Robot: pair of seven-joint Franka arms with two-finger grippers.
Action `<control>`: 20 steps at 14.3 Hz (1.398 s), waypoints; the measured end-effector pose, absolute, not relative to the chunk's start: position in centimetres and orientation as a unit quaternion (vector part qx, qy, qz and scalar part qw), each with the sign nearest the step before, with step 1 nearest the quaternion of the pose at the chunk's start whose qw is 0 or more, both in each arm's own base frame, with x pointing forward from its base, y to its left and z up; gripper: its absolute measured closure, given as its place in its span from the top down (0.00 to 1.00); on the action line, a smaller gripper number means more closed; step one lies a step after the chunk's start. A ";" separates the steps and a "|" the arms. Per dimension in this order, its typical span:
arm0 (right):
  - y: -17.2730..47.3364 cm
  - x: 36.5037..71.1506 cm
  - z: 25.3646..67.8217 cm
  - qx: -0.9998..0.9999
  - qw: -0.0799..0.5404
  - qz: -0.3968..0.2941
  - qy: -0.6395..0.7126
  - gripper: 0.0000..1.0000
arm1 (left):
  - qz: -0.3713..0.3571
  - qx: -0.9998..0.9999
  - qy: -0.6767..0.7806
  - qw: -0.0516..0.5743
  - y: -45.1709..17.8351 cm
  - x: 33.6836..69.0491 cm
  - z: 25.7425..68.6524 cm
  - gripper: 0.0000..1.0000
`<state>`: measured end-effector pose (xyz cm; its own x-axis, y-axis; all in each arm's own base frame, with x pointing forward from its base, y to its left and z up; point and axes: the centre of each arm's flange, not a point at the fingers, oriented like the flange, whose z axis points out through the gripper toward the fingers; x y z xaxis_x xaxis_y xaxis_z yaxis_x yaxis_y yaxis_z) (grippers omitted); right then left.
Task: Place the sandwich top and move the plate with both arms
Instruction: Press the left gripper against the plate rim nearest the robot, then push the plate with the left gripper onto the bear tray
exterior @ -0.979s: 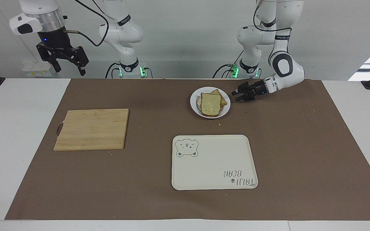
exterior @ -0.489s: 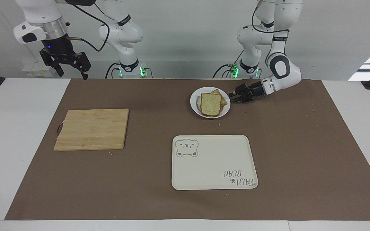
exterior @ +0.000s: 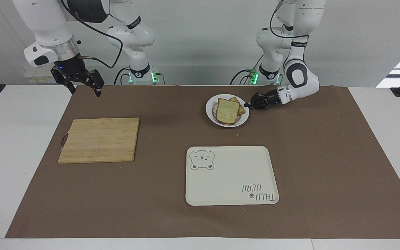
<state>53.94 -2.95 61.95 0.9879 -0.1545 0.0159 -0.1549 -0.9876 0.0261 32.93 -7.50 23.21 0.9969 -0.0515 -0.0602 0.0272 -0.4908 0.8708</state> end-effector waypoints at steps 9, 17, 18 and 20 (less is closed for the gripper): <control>-2.8 54.0 62.0 0.997 0.014 0.008 -0.076 1.00 | -0.016 0.820 0.022 0.571 -5.7 35.2 25.3 0.04; -2.1 53.5 63.5 0.998 0.018 0.009 -0.066 1.00 | 0.029 0.822 0.030 0.568 -4.3 47.1 29.3 0.04; -2.1 53.1 63.7 0.998 0.018 0.003 -0.066 1.00 | 0.029 0.823 0.039 0.567 -4.3 49.2 29.8 0.04; -2.1 52.6 64.0 0.998 0.018 -0.004 -0.066 1.00 | 0.035 0.825 0.066 0.560 -4.6 52.7 30.3 0.04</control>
